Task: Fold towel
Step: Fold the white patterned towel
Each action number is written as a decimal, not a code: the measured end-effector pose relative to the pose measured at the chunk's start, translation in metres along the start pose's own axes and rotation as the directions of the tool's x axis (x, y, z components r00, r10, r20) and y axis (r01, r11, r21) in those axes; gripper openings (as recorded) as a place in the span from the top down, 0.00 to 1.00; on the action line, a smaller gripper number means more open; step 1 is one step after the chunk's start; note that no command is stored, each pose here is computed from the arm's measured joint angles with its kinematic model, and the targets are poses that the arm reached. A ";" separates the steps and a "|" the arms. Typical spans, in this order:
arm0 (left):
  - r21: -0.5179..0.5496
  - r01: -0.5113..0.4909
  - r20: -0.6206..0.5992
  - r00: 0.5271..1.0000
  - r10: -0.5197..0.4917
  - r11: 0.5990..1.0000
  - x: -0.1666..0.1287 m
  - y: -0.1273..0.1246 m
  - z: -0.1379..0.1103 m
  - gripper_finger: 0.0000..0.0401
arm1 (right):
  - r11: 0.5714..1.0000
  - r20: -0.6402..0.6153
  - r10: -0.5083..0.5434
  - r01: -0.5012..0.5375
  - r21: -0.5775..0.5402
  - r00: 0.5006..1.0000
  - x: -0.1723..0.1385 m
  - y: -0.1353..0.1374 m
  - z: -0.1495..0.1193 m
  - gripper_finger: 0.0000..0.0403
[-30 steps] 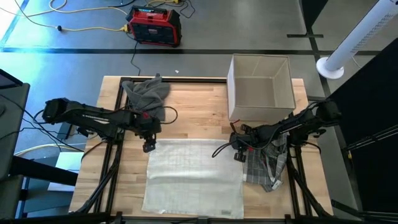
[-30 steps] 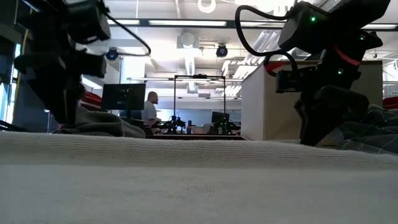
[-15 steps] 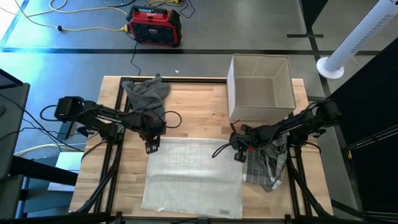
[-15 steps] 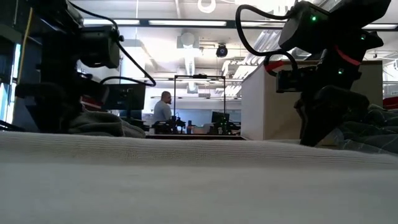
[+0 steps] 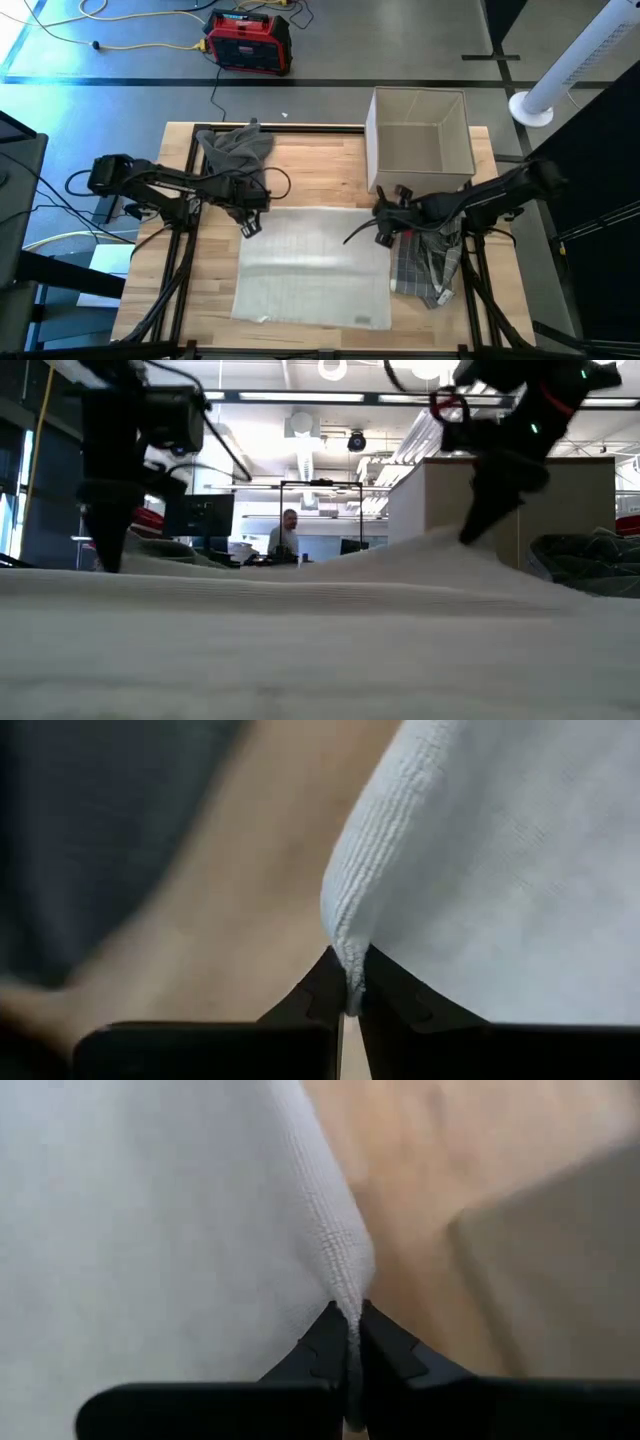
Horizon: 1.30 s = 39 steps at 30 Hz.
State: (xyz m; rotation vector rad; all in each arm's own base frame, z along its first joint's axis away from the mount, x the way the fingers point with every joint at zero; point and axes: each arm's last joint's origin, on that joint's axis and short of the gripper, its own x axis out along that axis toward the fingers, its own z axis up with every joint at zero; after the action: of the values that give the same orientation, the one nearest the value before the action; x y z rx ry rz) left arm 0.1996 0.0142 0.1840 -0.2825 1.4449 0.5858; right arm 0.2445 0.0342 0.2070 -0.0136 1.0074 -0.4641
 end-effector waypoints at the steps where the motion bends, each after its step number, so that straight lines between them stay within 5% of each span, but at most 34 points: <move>1: 0.008 -0.029 0.013 1.000 0.029 1.000 -0.008 0.001 0.003 0.98 | 1.000 0.003 -0.018 0.018 -0.019 1.000 -0.007 -0.001 0.004 1.00; 7: 0.068 -0.163 0.030 0.987 0.161 0.984 -0.053 0.007 0.005 0.98 | 0.991 0.027 -0.031 0.034 -0.126 0.999 -0.051 0.005 0.026 1.00; 13: 0.047 -0.119 0.079 0.990 0.115 0.992 -0.068 -0.013 -0.009 0.98 | 0.973 -0.004 0.180 -0.179 -0.144 0.984 -0.069 0.038 0.011 1.00; 32: 0.182 0.066 -0.042 0.997 -0.059 0.981 -0.048 -0.102 -0.050 0.98 | 0.870 -0.146 0.444 -0.464 -0.168 0.884 -0.039 0.143 -0.038 1.00; 39: 0.276 0.181 -0.252 0.961 -0.110 0.944 -0.031 -0.121 -0.057 0.95 | 0.835 -0.203 0.497 -0.529 -0.153 0.844 -0.033 0.150 -0.040 0.93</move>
State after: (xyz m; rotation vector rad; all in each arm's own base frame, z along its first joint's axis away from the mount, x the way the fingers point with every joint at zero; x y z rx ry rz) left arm 0.2158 -0.1223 0.1878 -0.2235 1.6995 0.2121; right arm 0.2527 0.1905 0.1792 0.1114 1.1587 0.1408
